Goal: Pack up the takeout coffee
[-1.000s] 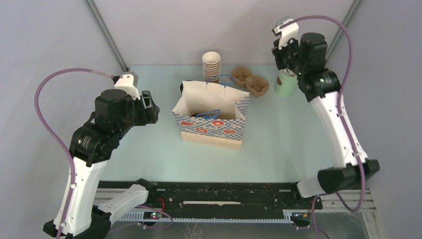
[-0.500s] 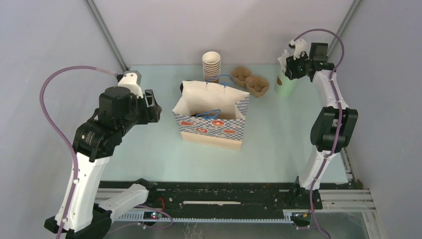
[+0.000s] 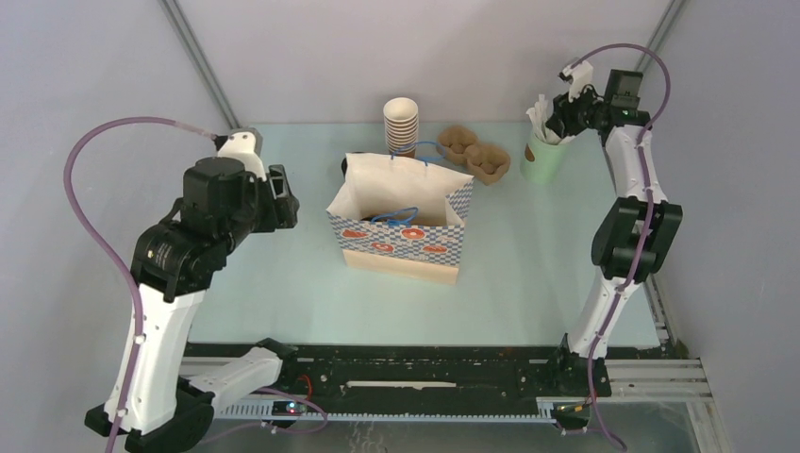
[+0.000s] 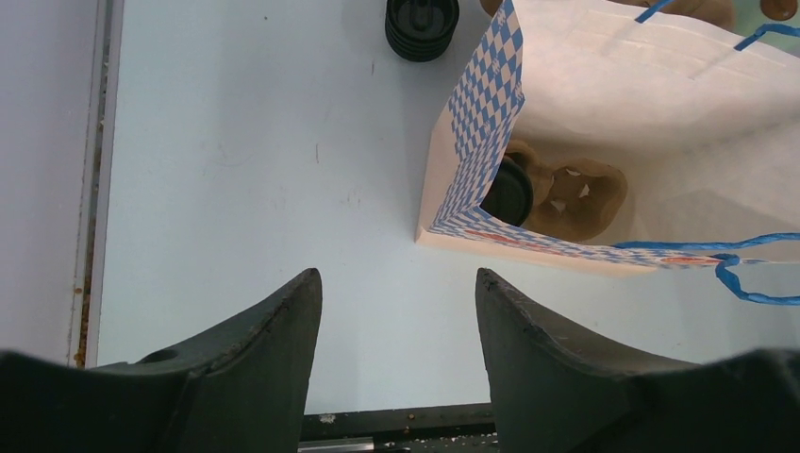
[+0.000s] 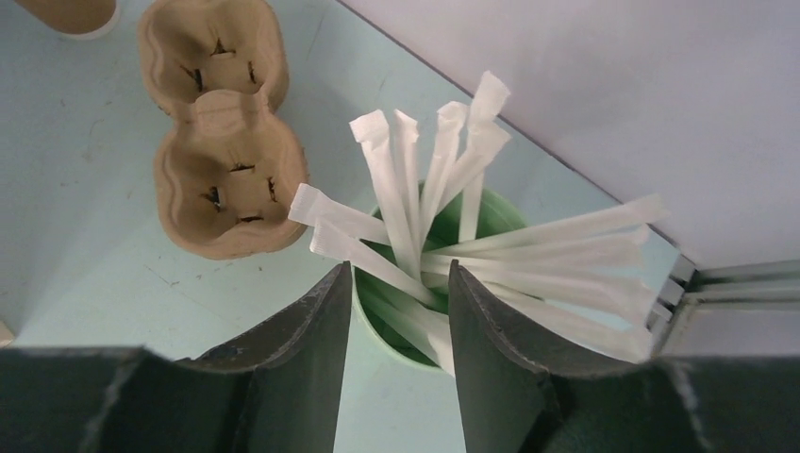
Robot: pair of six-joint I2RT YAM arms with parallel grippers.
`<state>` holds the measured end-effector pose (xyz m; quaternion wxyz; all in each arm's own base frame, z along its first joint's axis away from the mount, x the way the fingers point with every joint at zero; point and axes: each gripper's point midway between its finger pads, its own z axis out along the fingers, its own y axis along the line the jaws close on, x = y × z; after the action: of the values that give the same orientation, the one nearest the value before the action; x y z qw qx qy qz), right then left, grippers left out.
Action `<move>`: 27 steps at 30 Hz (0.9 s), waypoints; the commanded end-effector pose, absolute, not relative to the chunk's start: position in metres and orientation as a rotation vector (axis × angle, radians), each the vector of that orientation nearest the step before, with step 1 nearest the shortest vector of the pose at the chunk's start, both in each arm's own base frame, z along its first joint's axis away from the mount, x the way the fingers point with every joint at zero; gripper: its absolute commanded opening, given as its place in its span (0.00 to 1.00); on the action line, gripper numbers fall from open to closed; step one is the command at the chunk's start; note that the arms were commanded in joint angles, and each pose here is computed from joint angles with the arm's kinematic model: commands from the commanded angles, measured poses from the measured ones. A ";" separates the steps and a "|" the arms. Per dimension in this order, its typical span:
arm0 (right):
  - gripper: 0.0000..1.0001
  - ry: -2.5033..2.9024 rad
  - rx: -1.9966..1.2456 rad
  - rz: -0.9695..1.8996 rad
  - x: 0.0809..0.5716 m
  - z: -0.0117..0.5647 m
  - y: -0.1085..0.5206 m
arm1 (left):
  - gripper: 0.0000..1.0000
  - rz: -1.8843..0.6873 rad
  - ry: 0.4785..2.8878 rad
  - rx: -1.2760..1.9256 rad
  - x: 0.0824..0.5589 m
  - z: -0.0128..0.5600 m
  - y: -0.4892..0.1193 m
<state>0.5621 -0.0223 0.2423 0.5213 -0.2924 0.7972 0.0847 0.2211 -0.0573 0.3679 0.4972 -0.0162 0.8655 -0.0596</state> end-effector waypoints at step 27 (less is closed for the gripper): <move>0.49 1.877 -0.828 0.292 0.575 0.202 -0.012 | 0.65 -0.109 2.111 -0.065 0.226 0.374 -0.053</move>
<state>0.5678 -0.0133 0.1896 0.4912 -0.3307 0.7962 0.1243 0.2261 -0.0590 0.3542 0.4647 -0.0112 0.8843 -0.0443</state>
